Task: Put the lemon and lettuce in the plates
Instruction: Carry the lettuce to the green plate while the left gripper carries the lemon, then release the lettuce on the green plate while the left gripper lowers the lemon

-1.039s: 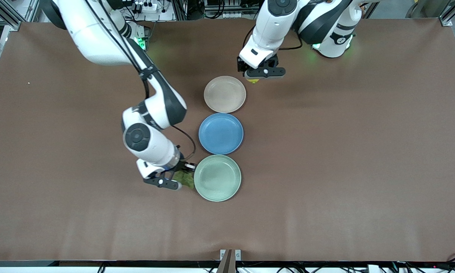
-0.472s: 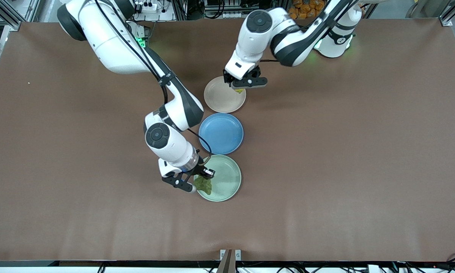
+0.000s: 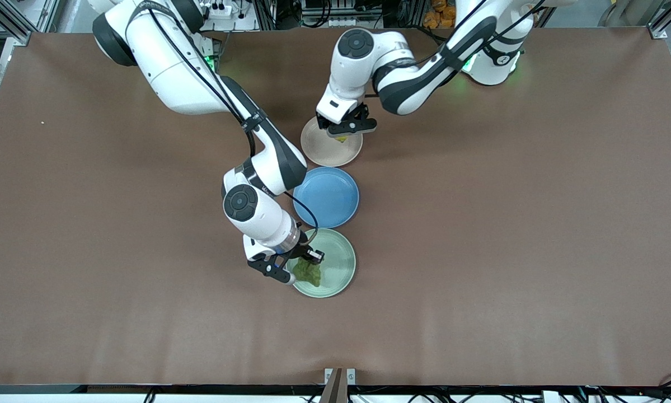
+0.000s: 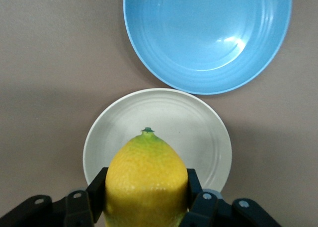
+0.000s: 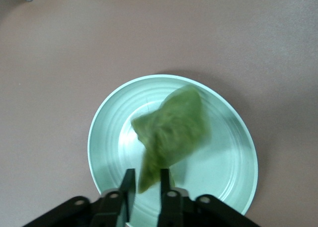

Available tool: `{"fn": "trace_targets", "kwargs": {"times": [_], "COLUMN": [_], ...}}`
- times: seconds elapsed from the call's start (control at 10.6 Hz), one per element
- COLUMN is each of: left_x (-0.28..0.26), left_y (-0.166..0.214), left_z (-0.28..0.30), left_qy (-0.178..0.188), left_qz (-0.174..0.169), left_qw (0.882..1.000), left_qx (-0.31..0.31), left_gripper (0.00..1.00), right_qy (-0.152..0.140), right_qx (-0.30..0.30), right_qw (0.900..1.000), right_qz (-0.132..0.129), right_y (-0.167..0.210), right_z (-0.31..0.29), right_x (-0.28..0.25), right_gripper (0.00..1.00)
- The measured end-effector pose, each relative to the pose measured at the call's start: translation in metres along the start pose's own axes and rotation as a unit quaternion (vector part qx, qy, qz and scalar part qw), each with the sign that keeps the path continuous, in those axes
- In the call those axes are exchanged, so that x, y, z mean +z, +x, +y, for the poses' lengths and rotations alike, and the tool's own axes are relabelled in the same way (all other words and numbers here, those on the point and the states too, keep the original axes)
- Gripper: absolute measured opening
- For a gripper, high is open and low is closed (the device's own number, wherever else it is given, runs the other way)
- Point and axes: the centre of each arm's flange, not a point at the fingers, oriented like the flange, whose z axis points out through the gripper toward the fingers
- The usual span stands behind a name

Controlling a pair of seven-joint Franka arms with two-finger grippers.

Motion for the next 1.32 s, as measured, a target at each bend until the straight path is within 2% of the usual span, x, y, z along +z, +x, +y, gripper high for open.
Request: {"fn": "trace_targets", "kwargs": {"times": [0.09,0.38,0.57,0.76,0.85,0.94,1.04,1.13,1.32], "left_x": [0.019,0.050,0.058,0.070,0.075,0.076,0.072,0.062,0.014], "left_y": [-0.005,-0.013,-0.011,-0.009,-0.009,-0.008,-0.005,0.003,0.034], "left_z": [0.007,0.024,0.025,0.022,0.020,0.020,0.023,0.027,0.028], "left_qy": [0.011,0.026,0.028,0.036,0.040,0.039,0.035,0.032,0.050], "left_qz": [0.010,0.018,0.013,0.012,0.016,0.020,0.025,0.034,0.073], "left_qw": [1.000,0.999,0.999,0.999,0.999,0.999,0.999,0.999,0.996], "left_qx": [-0.007,-0.014,-0.020,-0.015,-0.009,-0.008,-0.010,-0.013,-0.024], "left_gripper": [0.65,0.65,0.65,0.65,0.74,0.89,1.00,1.00,1.00], "right_qy": [0.001,-0.002,-0.030,-0.063,-0.071,-0.076,-0.087,-0.102,-0.135], "right_qx": [0.004,0.012,-0.011,-0.044,-0.074,-0.102,-0.129,-0.159,-0.202], "right_qw": [1.000,1.000,0.999,0.996,0.994,0.991,0.987,0.980,0.967], "right_qz": [0.000,0.003,-0.012,-0.038,-0.047,-0.050,-0.051,-0.055,-0.074], "right_y": [0.000,0.008,0.027,0.062,0.083,0.103,0.122,0.140,0.165], "right_z": [-0.001,0.001,0.015,0.047,0.063,0.077,0.093,0.112,0.151], "right_x": [-0.001,-0.006,-0.015,-0.032,-0.051,-0.075,-0.101,-0.130,-0.188], "right_gripper": [0.46,0.85,0.86,0.87,0.91,0.94,0.97,1.00,1.00]}}
